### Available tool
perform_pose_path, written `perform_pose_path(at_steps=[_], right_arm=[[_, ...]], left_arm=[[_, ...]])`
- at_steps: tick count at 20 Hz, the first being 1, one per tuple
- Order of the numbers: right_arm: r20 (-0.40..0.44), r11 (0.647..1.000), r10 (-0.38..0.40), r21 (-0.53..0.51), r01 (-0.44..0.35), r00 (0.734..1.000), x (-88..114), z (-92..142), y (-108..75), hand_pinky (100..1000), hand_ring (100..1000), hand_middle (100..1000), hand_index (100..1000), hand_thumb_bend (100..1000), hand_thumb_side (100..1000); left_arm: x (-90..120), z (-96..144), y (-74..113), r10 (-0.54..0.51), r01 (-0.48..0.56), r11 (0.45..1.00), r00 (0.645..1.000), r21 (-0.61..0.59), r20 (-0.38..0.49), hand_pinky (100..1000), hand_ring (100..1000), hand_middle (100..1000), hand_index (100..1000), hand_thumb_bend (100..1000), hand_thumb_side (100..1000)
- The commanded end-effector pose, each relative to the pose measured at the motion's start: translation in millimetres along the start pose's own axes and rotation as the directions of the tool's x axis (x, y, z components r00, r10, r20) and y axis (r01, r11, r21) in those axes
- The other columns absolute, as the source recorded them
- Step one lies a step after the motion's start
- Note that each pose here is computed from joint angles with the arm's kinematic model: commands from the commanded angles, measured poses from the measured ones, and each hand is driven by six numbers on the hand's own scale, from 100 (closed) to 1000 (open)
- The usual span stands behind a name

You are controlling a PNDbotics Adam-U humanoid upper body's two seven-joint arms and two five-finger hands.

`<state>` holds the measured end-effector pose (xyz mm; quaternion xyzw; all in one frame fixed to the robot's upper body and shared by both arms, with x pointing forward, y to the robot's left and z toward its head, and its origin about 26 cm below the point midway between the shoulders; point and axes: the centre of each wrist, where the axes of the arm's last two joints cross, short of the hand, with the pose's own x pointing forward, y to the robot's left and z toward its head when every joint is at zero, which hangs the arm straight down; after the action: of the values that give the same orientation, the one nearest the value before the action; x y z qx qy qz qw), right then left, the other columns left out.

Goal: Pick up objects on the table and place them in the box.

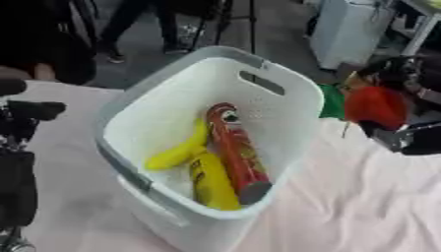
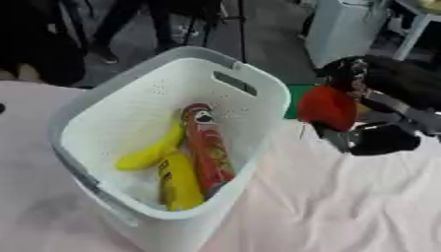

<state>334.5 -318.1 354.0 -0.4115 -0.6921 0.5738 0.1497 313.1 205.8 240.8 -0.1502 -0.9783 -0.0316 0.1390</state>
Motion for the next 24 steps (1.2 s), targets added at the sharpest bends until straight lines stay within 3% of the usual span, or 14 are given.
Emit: perform_pose_path(at_steps=[1, 12, 19, 24], right_arm=[[-0.016, 0.999, 0.035, -0.036, -0.036, 0.999, -5.7, 4.1, -23.0, 900, 860, 407, 591, 106, 583], [-0.045, 0.989, 0.000, -0.150, -0.007, 0.999, -19.9, -16.0, -37.3, 906, 847, 386, 577, 101, 570], [-0.127, 0.977, -0.027, -0.214, -0.001, 0.992, -42.6, -29.5, -27.4, 908, 840, 374, 567, 100, 559], [-0.138, 0.977, -0.024, -0.212, -0.006, 0.990, -47.8, -40.2, -13.6, 906, 842, 376, 570, 100, 561]], left_arm=[[4.0, -6.6, -0.9, 0.003, -0.003, 1.000, 1.000, -0.027, 0.023, 682, 572, 672, 731, 100, 921], [3.7, -15.9, -9.4, 0.036, -0.034, 0.998, 0.998, -0.056, 0.050, 680, 572, 671, 730, 100, 921], [3.3, -21.2, -15.9, 0.061, -0.057, 0.996, 0.996, -0.071, 0.067, 678, 571, 669, 729, 100, 920], [3.1, -23.9, -19.7, 0.077, -0.071, 0.994, 0.994, -0.079, 0.079, 676, 571, 668, 729, 100, 920]])
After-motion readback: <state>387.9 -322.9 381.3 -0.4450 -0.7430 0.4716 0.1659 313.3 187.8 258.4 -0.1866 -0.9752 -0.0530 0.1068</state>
